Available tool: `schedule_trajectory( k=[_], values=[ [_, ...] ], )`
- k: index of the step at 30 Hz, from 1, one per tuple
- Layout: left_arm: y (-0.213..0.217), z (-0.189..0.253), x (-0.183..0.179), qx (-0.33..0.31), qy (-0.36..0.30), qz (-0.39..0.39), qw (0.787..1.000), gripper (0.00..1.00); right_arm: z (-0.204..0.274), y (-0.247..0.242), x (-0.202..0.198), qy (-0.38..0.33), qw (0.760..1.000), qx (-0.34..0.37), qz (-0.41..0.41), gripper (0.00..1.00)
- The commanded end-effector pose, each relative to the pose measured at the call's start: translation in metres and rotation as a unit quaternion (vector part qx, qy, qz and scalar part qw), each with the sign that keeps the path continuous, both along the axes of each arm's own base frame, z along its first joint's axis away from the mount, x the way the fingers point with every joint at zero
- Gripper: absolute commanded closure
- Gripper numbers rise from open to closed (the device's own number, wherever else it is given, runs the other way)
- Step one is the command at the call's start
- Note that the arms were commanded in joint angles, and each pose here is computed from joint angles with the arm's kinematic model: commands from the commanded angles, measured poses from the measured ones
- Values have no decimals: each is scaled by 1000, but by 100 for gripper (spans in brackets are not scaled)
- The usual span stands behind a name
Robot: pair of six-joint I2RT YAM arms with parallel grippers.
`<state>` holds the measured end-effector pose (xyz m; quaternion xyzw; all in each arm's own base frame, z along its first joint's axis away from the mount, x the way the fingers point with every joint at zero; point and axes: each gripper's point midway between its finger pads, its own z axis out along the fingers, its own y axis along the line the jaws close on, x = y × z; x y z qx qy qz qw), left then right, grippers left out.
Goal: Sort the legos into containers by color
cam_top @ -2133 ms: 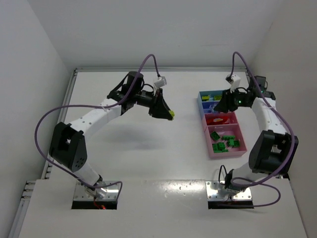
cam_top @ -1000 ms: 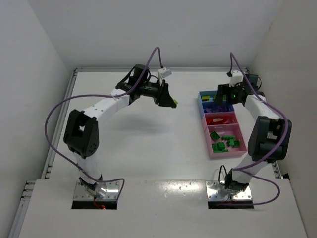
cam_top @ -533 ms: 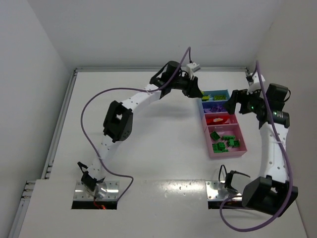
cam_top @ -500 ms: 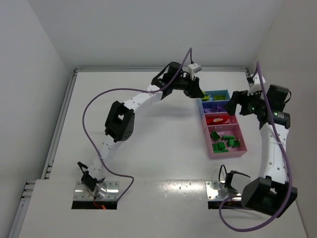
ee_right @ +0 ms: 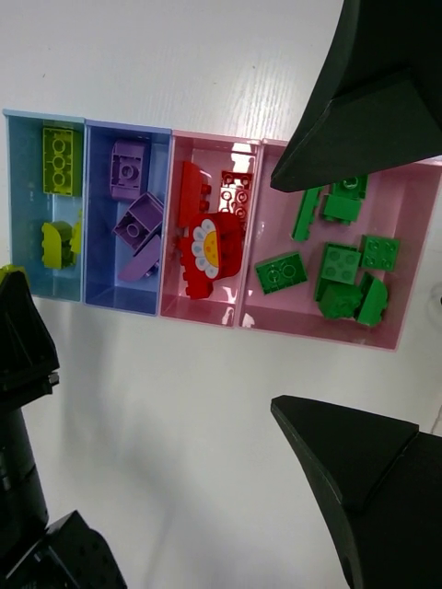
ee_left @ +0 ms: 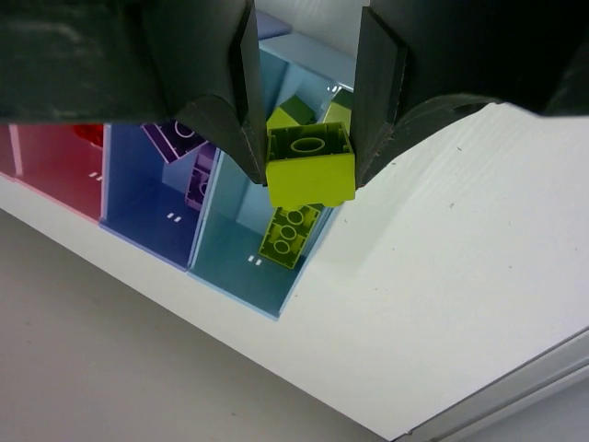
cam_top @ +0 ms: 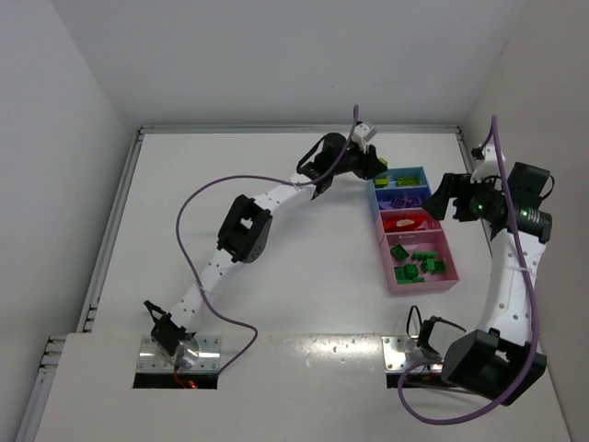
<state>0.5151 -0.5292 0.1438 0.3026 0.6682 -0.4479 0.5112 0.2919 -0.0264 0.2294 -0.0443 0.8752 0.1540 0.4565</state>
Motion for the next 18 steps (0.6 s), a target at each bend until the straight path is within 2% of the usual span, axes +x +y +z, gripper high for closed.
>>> schedule_trajectory(
  k=[1, 2, 4, 5, 7, 8, 10, 11, 14, 18],
  values=[
    [-18, 44, -2, -40, -75, 10, 996, 96, 19, 3, 1, -20, 1000, 11, 3, 8],
    [-19, 37, -1, -37, -72, 10, 997, 93, 19, 0, 1, -20, 1000, 11, -3, 8],
    [-24, 37, -6, -38, -71, 5, 997, 82, 18, 1, 2, -17, 1000, 16, 0, 8],
    [-23, 37, -6, -36, -76, 5, 996, 67, 18, 1, 2, -15, 1000, 20, -2, 8],
    [-23, 33, -6, -33, -72, 5, 997, 48, 20, 2, 3, -21, 1000, 20, 2, 8],
    [-23, 30, -6, -30, -69, 5, 997, 33, 18, 3, 4, -18, 1000, 25, 5, 8],
    [-22, 28, -5, -26, -65, 10, 998, 28, 19, 2, 5, -22, 999, 23, 5, 8],
    [-21, 35, -3, -29, -68, 17, 997, 17, 19, 2, 6, -22, 999, 23, 5, 8],
    [-16, 39, -6, -20, -59, 22, 998, 0, 20, 4, 5, -23, 999, 26, 9, 8],
    [1, 83, -5, -17, -64, 43, 997, 0, 25, 11, 5, -35, 999, 29, 24, 8]
  ],
)
